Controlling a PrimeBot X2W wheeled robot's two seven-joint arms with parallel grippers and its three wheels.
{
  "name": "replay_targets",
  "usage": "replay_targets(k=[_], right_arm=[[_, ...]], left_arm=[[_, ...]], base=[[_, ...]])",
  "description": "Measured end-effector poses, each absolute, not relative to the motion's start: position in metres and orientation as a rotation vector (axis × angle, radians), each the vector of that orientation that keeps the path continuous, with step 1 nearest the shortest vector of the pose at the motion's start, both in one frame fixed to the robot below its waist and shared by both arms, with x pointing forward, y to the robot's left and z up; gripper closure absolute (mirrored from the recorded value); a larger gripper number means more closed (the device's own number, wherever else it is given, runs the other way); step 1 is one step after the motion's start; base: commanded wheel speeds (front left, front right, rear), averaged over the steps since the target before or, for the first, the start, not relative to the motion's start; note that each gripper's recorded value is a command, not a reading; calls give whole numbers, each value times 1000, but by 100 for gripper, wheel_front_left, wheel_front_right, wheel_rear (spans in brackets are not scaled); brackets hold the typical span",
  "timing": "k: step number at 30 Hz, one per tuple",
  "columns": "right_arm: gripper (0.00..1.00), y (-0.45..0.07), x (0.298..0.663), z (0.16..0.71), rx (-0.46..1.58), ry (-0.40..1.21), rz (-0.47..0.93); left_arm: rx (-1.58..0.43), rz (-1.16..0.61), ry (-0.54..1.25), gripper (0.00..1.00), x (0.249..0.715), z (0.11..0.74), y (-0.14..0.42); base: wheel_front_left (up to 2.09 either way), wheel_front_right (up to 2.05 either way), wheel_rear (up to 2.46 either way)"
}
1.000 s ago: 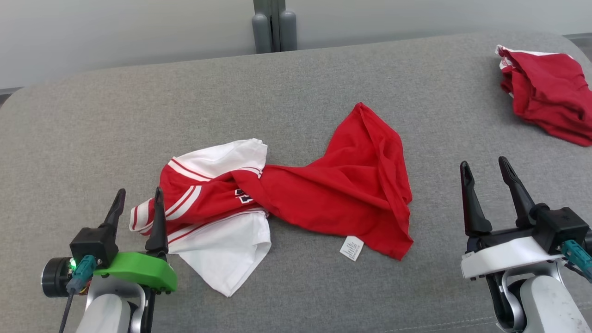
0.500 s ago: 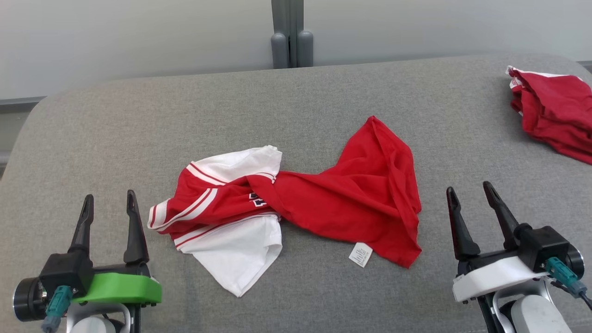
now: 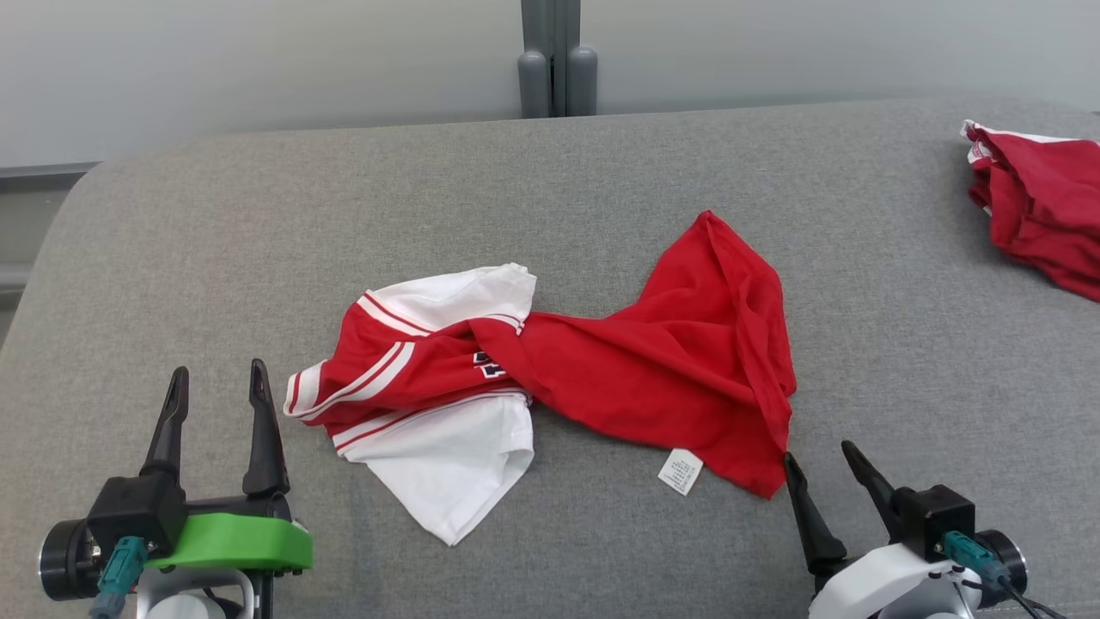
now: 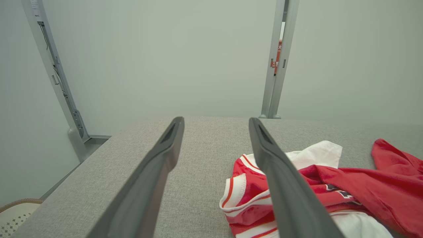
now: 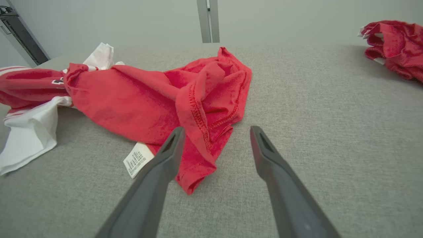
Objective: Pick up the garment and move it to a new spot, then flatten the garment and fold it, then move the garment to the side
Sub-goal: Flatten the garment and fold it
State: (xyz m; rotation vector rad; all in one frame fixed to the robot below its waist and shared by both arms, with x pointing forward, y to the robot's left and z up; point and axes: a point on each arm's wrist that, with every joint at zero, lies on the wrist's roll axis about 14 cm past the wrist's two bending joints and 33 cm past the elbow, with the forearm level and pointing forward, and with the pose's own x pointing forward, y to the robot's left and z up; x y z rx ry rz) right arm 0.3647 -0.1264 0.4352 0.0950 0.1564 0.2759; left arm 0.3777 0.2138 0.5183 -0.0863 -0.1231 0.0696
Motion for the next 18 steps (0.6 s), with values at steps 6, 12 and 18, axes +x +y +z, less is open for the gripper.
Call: replay_targets(k=[6, 12, 18], right_arm=[[0, -107, 358, 403, 94, 270, 332], [0, -93, 361, 388, 100, 324, 363], [81, -92, 367, 376, 89, 373, 369]], left_arm=[[-89, 65, -108, 0, 378, 513, 212], [-83, 65, -100, 0, 379, 511, 213], [-86, 66, -87, 0, 379, 506, 213]], base=[[0, 0, 0], [0, 0, 0], [0, 0, 0]])
